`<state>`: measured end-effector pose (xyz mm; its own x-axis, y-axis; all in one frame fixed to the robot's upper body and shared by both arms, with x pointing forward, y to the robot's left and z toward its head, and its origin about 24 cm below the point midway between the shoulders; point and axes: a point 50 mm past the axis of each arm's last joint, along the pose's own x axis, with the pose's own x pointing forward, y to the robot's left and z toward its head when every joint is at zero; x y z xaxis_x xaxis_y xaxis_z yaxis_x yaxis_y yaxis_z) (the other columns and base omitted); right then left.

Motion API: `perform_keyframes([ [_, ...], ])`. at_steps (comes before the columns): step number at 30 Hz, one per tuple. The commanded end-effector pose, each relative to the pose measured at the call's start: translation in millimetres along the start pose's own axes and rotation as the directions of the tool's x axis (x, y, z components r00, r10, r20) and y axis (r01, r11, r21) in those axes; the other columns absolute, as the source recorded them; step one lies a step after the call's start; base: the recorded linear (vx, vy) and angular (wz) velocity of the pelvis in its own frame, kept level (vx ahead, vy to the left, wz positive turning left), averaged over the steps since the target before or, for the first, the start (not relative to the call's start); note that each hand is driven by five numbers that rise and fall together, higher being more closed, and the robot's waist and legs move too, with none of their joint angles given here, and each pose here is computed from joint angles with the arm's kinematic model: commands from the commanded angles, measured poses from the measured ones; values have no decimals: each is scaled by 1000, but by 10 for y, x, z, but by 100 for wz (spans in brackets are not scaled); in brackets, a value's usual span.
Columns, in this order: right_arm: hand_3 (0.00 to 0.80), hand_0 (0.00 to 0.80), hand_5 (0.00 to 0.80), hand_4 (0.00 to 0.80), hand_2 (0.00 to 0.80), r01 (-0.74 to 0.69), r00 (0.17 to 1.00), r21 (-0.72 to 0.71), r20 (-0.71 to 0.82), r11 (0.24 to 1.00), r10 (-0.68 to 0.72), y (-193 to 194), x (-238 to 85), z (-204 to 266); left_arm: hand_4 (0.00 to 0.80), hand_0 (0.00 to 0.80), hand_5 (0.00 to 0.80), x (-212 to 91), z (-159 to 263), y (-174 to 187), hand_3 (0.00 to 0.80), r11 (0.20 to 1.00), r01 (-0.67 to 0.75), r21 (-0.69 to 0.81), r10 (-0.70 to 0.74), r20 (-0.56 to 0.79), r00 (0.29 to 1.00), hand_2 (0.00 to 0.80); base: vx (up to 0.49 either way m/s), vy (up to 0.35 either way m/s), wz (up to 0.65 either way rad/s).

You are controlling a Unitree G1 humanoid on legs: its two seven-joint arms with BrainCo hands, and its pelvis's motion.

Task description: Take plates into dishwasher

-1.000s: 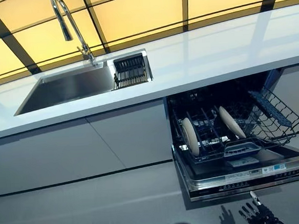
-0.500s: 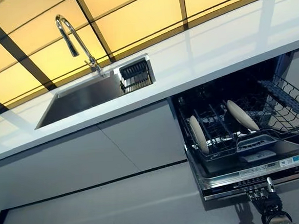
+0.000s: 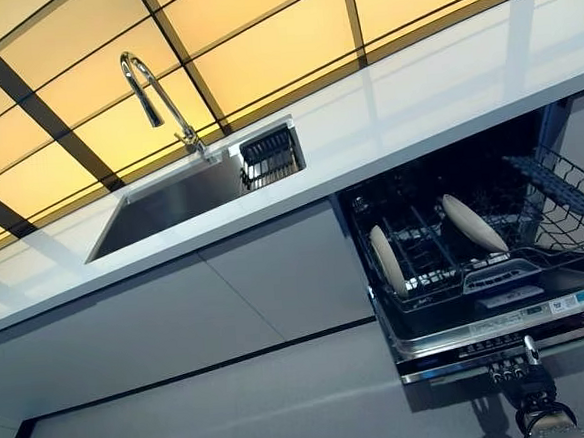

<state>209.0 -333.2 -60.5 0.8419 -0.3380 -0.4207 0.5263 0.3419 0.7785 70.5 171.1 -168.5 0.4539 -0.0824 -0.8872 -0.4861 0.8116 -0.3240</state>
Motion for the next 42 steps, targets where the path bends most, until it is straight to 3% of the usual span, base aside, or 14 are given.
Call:
perform_keyframes([
  [1, 0, 0, 0, 0, 0, -670, 742, 95, 70, 736, 667, 1966, 324, -141, 0, 0, 0, 28, 388, 139, 0, 984, -63, 164, 58, 37, 998, 0, 3, -97, 0],
  [8, 0, 0, 0, 0, 0, -711, 703, 122, 97, 692, 705, 2241, 289, -207, 0, 0, 0, 1, 500, 232, 0, 977, -89, 196, 80, 56, 995, 0, 16, -87, 2],
  [16, 0, 0, 0, 0, 0, -718, 695, 136, 114, 682, 710, 2284, 279, -241, 0, 0, 0, -38, 546, 335, 0, 969, -98, 227, 90, 48, 995, 0, 38, -71, 13],
  [20, 0, 0, 0, 0, 0, -706, 708, 133, 109, 695, 698, 2255, 288, -247, 0, 0, 0, -49, 527, 368, 0, 967, -98, 234, 93, 31, 995, 0, 38, -31, 3],
  [26, 0, 0, 0, 0, 0, -621, 784, 44, 50, 782, 619, 2089, 337, -277, 0, 0, 0, -73, 529, 428, 0, 968, -112, 226, 106, 38, 994, 0, 35, -17, 5],
  [31, 0, 0, 0, 0, 0, -420, 907, -208, -75, 883, 414, 1645, 410, -278, 0, 0, 0, -78, 532, 456, 0, 965, -127, 228, 123, 31, 992, 0, 0, 0, 0],
  [35, 0, 0, 0, 0, 0, -262, 961, -439, -197, 860, 192, 1117, 389, -347, 0, 0, 0, -80, 541, 478, 0, 963, -145, 228, 140, 35, 989, 0, -9, 13, 2],
  [42, 0, 0, 0, 0, 0, -153, 947, -544, -319, 825, -34, 256, 112, -553, 0, 0, 0, -34, 572, 387, 0, 963, -145, 228, 137, 52, 989, 0, -19, 48, 0],
])
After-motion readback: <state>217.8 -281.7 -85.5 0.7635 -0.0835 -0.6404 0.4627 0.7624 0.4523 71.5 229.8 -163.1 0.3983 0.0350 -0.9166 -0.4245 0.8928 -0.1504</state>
